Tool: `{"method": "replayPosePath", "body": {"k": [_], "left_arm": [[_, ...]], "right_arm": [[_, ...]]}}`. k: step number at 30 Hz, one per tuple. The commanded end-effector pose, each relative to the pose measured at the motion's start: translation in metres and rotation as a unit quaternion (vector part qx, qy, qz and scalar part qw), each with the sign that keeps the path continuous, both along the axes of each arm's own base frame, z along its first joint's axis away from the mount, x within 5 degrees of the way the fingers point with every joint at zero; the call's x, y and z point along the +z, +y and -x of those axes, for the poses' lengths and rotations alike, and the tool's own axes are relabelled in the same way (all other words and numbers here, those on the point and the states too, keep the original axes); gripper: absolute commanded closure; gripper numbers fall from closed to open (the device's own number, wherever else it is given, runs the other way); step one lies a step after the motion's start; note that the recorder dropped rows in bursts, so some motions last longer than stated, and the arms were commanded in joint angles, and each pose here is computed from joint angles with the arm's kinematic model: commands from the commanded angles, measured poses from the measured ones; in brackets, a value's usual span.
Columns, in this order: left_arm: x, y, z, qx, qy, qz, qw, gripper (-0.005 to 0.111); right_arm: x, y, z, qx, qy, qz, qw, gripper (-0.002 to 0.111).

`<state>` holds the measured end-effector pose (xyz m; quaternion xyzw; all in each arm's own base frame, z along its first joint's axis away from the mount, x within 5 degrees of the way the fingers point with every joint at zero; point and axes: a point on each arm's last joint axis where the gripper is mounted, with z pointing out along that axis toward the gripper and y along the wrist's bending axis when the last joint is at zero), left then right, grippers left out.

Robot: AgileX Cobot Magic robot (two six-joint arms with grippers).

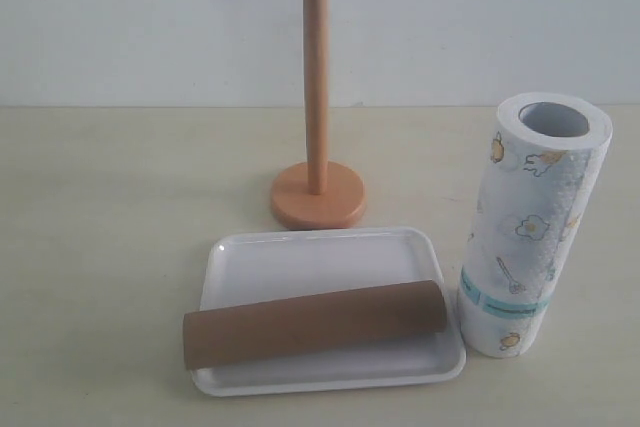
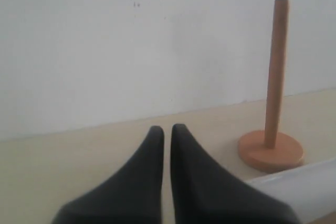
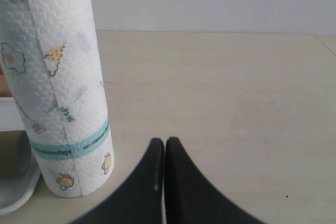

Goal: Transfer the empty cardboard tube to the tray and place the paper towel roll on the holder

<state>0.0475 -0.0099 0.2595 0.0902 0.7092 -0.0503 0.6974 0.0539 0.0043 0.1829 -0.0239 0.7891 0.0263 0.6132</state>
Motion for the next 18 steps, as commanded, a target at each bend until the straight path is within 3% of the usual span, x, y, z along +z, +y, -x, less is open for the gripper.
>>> {"method": "replayPosePath", "body": {"k": [1, 5, 7, 11, 18], "left_arm": [[-0.03, -0.001, -0.007, 0.008, 0.019, 0.025, 0.999, 0.103], [-0.063, -0.001, -0.011, 0.01, 0.061, 0.012, 0.998, 0.103], [-0.065, -0.001, -0.011, 0.01, 0.063, 0.01, 0.998, 0.103], [-0.076, -0.001, -0.009, 0.008, 0.122, -0.006, 0.993, 0.103], [-0.074, 0.002, -0.006, 0.028, 0.098, -0.003, 0.995, 0.103]], "right_arm": [[0.001, 0.0, 0.0, -0.002, -0.007, 0.001, 1.0, 0.108], [0.001, 0.0, 0.0, -0.002, -0.007, 0.001, 1.0, 0.108], [0.001, 0.0, 0.0, -0.002, -0.007, 0.001, 1.0, 0.108], [0.001, 0.0, 0.0, -0.002, -0.007, 0.001, 1.0, 0.108], [0.001, 0.0, 0.0, -0.002, -0.007, 0.001, 1.0, 0.108]]}}
